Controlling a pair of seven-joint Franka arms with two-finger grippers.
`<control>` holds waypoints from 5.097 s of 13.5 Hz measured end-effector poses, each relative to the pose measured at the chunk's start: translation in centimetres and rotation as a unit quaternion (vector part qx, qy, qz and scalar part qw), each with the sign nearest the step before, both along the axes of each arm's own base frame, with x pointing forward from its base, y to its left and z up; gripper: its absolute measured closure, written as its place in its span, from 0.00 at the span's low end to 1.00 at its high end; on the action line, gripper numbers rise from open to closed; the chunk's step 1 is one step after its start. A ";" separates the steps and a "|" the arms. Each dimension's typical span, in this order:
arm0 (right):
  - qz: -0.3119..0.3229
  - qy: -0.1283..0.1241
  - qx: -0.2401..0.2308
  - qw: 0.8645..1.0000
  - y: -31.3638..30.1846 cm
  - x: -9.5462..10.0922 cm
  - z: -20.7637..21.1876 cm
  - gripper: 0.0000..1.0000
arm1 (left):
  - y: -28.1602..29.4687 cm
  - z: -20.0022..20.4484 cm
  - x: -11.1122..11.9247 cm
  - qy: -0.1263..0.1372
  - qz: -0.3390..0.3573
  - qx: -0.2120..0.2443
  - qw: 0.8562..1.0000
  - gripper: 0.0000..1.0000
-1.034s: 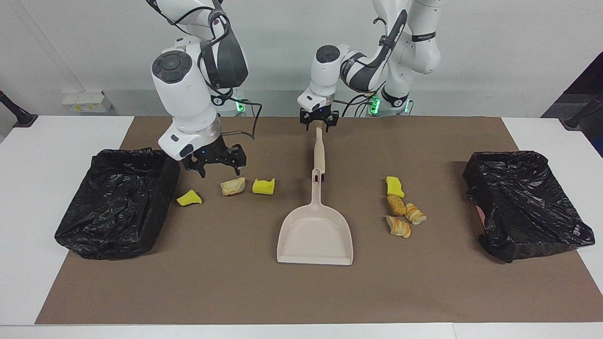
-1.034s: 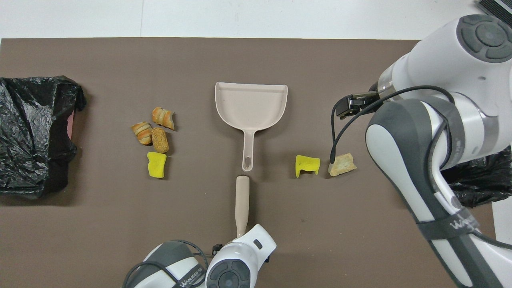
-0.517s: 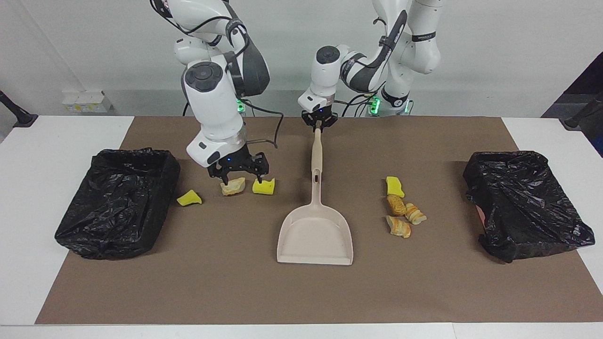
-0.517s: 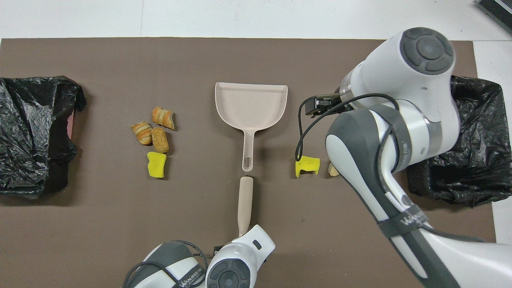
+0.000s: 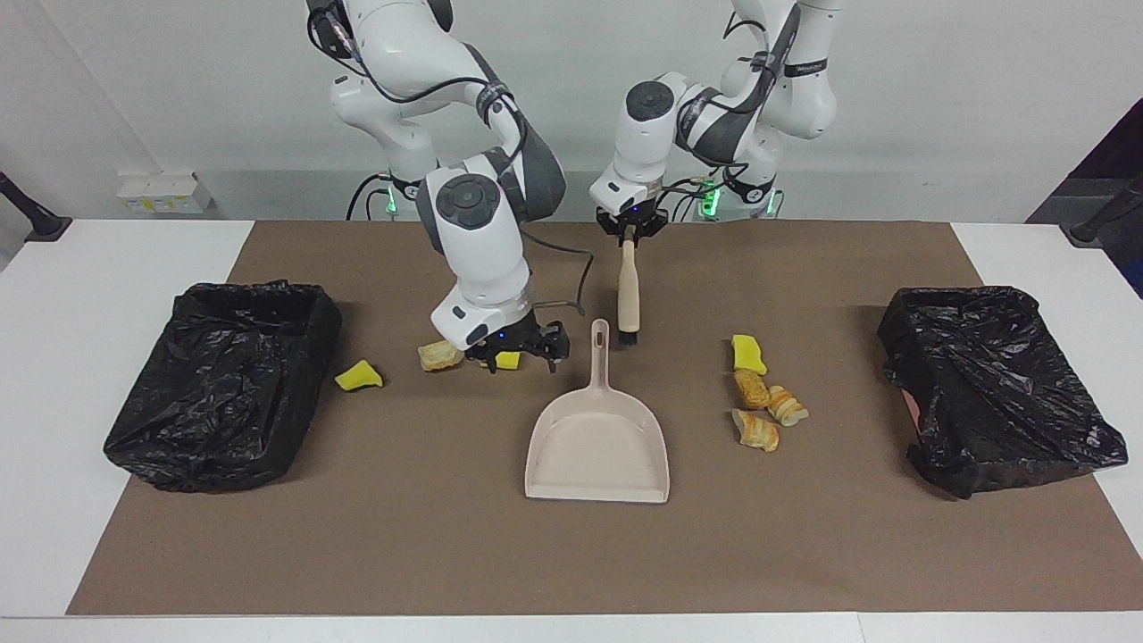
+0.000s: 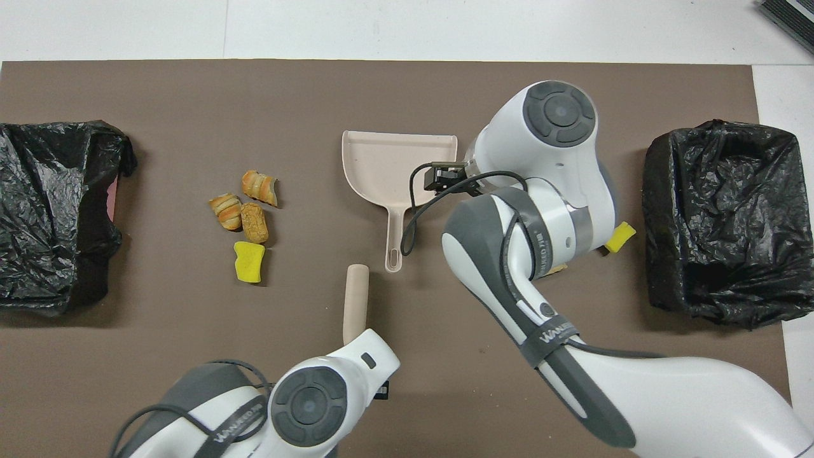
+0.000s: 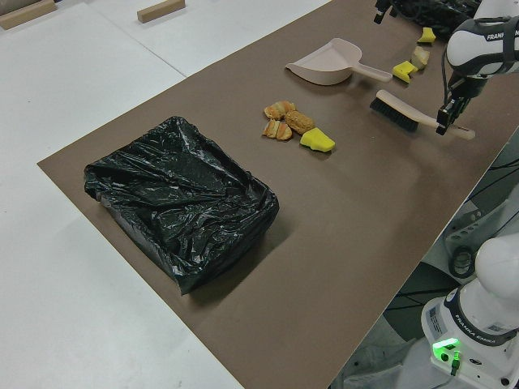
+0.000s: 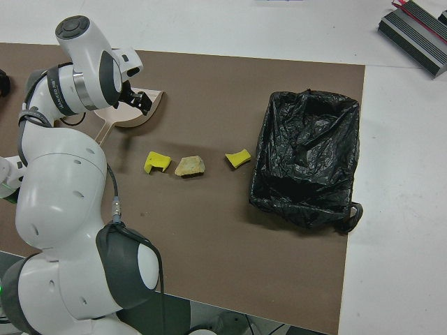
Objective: Sweep and dump trash in bin
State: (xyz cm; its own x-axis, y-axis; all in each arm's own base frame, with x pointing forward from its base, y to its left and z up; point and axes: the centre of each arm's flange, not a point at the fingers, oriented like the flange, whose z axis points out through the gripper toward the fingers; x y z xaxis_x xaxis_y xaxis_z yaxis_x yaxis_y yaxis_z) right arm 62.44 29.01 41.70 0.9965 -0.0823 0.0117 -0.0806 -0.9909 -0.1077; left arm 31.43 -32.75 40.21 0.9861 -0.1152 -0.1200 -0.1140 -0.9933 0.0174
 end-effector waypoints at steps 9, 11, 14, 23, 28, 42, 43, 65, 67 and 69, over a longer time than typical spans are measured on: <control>-0.001 0.011 -0.032 0.999 10.3 -3.3 -5.0 0.03 | 18.4 7.3 10.7 0.001 0.064 -0.010 0.998 0.74; 0.009 0.007 -0.039 0.999 11.0 -3.7 -5.1 0.14 | 22.2 8.3 15.1 0.000 0.071 -0.006 0.997 0.74; 0.022 -0.002 -0.055 0.998 11.4 -4.0 -5.3 0.24 | 26.4 7.9 19.4 -0.002 0.054 0.002 0.999 0.74; 0.034 0.017 -0.073 0.997 11.9 -5.4 -6.8 0.53 | 30.2 2.4 23.3 0.008 0.013 0.034 0.999 0.74; 0.049 0.017 -0.073 0.996 12.6 -6.0 -6.4 0.69 | 27.5 0.1 23.3 0.019 -0.015 0.033 0.999 0.74; 0.472 0.045 -0.061 0.878 2.0 -2.8 -1.8 0.69 | 19.7 -1.6 19.1 0.040 0.025 0.006 0.999 0.74; 0.508 0.048 -0.058 0.858 1.2 -2.6 -2.3 0.69 | 20.5 -0.5 19.2 0.034 0.051 0.007 0.998 0.74; 0.770 -0.011 -0.118 0.626 -0.1 -1.0 -6.1 0.69 | 4.2 -4.6 10.1 0.010 0.086 -0.102 0.991 0.74; 0.771 -0.011 -0.119 0.626 0.0 -1.0 -6.1 0.69 | 2.9 -3.7 10.6 0.019 0.118 -0.130 0.984 0.74; 0.772 -0.012 -0.119 0.625 0.1 -1.0 -6.3 0.69 | 2.4 -2.7 11.6 0.019 0.133 -0.149 0.980 0.74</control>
